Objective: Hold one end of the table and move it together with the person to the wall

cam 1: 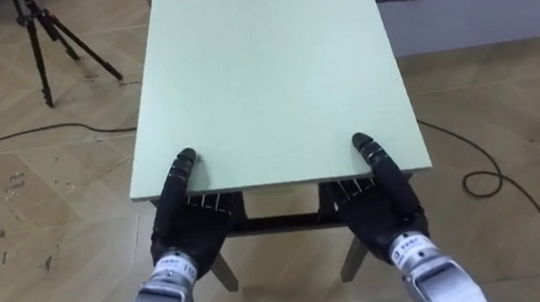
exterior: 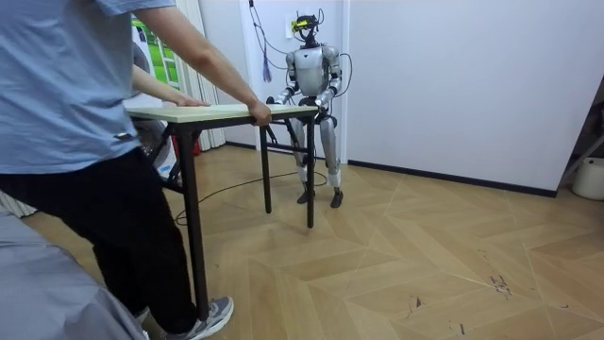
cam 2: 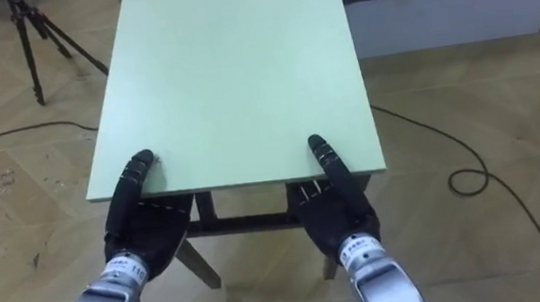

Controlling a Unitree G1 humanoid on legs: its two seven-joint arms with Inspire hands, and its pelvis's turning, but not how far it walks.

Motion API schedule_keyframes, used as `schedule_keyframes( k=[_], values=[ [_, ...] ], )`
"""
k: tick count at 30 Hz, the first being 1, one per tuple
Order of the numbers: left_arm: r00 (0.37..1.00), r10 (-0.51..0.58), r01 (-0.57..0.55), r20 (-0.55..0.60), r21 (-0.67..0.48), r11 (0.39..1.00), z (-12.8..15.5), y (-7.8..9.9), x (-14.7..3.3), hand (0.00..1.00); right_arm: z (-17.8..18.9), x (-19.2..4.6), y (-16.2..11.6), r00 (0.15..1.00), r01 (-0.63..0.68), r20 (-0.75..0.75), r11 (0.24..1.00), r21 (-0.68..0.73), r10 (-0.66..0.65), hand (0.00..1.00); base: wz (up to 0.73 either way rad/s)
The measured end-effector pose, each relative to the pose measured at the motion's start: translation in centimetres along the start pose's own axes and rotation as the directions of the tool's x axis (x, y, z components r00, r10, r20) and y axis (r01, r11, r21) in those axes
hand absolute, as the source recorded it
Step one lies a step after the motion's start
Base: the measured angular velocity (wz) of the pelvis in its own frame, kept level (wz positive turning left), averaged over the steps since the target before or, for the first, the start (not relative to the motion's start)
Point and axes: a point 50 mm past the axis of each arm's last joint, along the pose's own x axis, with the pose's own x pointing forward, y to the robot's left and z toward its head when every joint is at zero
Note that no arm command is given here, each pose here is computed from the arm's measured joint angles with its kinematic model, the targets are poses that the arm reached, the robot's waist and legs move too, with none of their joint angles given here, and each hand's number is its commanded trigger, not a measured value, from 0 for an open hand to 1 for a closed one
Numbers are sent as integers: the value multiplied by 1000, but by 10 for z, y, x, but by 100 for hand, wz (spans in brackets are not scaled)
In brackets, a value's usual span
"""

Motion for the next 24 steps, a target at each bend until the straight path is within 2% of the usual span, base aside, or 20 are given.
schedule_keyframes(
  k=[13, 24],
  values=[
    [1000, -8, 9, 30, -6, 1000, -7, 10, -23, 100, -8, -22, -5, 1000, 2, 7, 1000, -8, -2, 100, 0],
    [999, -14, 14, 41, -4, 1000, -16, 11, -27, 100, -11, -30, -10, 1000, -8, 30, 1000, 12, 8, 100, 4]
  ],
)
